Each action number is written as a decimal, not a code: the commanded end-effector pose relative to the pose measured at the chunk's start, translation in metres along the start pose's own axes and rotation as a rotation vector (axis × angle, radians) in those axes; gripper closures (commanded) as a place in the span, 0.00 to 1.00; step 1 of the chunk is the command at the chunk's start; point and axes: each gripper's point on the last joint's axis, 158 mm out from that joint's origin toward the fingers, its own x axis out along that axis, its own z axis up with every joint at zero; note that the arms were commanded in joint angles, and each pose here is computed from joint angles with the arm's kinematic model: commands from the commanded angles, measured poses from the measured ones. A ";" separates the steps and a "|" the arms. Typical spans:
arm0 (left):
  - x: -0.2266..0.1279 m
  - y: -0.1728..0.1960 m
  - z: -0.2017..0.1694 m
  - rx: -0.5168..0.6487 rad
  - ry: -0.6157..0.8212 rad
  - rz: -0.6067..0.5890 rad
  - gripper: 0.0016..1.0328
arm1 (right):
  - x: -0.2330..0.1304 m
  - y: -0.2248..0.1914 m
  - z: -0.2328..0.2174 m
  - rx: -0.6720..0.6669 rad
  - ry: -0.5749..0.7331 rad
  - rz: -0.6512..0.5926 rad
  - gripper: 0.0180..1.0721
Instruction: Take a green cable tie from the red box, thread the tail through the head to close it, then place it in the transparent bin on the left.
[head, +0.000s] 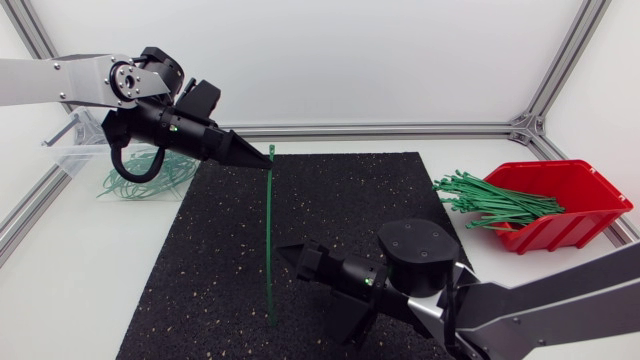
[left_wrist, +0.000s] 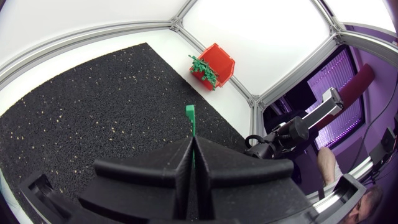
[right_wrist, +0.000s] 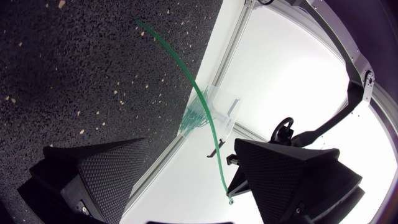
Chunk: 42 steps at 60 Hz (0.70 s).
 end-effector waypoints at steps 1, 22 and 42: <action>0.005 0.003 0.006 0.031 0.007 -0.008 0.97 | -0.001 0.009 0.015 -0.033 -0.040 0.010 0.05; 0.018 0.018 0.012 0.025 0.026 -0.005 0.97 | 0.012 0.015 0.023 -0.027 -0.094 0.010 0.05; 0.025 0.019 0.009 0.017 0.045 -0.014 0.97 | 0.040 0.034 0.006 0.001 -0.078 0.034 0.05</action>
